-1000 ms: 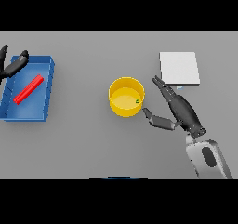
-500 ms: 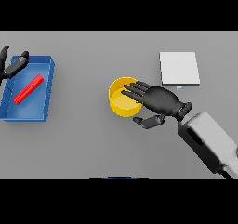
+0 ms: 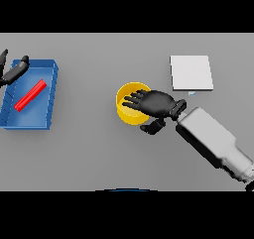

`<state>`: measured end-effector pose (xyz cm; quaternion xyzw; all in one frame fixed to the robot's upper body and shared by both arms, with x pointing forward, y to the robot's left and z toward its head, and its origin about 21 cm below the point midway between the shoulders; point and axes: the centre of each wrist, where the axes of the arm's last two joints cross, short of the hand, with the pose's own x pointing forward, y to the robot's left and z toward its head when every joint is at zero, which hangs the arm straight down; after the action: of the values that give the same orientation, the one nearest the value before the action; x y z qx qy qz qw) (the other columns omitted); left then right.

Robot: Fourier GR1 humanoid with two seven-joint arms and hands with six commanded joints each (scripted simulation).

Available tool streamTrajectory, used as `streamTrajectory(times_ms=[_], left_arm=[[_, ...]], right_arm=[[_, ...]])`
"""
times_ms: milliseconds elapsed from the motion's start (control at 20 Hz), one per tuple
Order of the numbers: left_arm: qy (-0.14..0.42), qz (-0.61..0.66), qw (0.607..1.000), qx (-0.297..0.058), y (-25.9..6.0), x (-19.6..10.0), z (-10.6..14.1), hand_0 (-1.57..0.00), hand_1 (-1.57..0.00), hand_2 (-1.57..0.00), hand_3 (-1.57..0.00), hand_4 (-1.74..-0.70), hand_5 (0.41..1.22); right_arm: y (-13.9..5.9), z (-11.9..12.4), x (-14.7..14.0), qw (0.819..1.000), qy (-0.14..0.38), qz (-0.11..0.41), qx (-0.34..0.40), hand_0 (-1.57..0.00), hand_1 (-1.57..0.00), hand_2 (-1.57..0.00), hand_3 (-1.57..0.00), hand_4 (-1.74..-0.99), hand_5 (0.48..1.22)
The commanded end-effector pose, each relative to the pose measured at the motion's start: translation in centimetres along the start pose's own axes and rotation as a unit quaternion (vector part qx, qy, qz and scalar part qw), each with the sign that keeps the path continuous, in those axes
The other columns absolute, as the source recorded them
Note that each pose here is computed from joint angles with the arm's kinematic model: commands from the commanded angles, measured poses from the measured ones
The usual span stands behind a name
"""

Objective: Pick up the red beaker and tilt it to pour out 1 green nut into yellow bowl. Pick up the yellow bowl and place it on the metallic measuring scale.

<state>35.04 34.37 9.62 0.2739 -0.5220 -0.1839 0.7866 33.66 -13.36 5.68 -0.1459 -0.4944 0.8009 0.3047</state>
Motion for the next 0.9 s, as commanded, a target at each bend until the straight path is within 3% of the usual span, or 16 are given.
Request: streamTrajectory(times_ms=[0,200,350,500,600,650,750,850], left_arm=[[0.0,0.0,1.0,0.0,0.1,-0.1,0.0,0.0,0.0,0.0,0.0,-0.72,0.688],[0.0,0.001,1.0,-0.001,0.3,-0.1,0.2,0.0,0.0,0.0,0.0,-0.72,0.684],[-0.001,0.002,1.0,-0.001,0.4,-0.3,0.4,0.0,0.0,0.0,0.0,-0.72,0.688],[-0.003,0.002,1.0,-0.002,0.4,-0.3,0.4,0.0,0.0,0.0,0.0,-0.71,0.686],[-0.003,0.004,1.0,0.001,0.6,-0.2,0.4,0.0,0.0,0.0,0.0,-0.71,0.691],[-0.008,0.005,1.0,-0.002,0.5,-0.1,0.4,0.0,0.0,0.0,0.0,-0.72,0.692],[-0.005,0.006,1.0,0.0,0.7,-0.3,0.3,0.0,0.0,0.0,0.0,-0.72,0.692],[-0.011,0.005,1.0,-0.002,0.6,-0.3,0.3,0.0,0.0,0.0,0.0,-0.72,0.696]], right_arm=[[-0.3,-0.3,-0.1,1.0,-0.002,0.007,0.008,0.0,0.0,0.0,0.0,-1.25,0.708],[0.0,-1.3,0.2,0.999,-0.003,0.018,0.048,0.0,0.0,0.0,0.0,-1.275,0.735],[-0.9,-1.7,0.1,0.998,0.0,0.016,0.053,0.0,0.0,0.0,0.0,-1.297,0.753],[-0.5,-2.4,0.2,0.998,0.017,-0.002,0.062,0.0,-0.02,-0.02,-0.04,-1.336,0.81],[-0.3,-2.3,0.3,0.998,0.013,-0.003,0.068,-0.29,-0.24,-0.18,-0.17,-1.387,0.873],[-0.4,-2.1,-0.1,0.998,0.014,0.004,0.068,-0.54,-0.47,-0.31,-0.26,-1.42,0.943],[-0.1,-2.3,-0.2,0.998,0.008,0.007,0.065,-0.91,-0.87,-0.69,-0.46,-1.512,1.043],[-0.2,-2.1,-0.3,0.998,0.0,0.002,0.069,-1.15,-1.12,-1.01,-0.72,-1.586,1.107]])
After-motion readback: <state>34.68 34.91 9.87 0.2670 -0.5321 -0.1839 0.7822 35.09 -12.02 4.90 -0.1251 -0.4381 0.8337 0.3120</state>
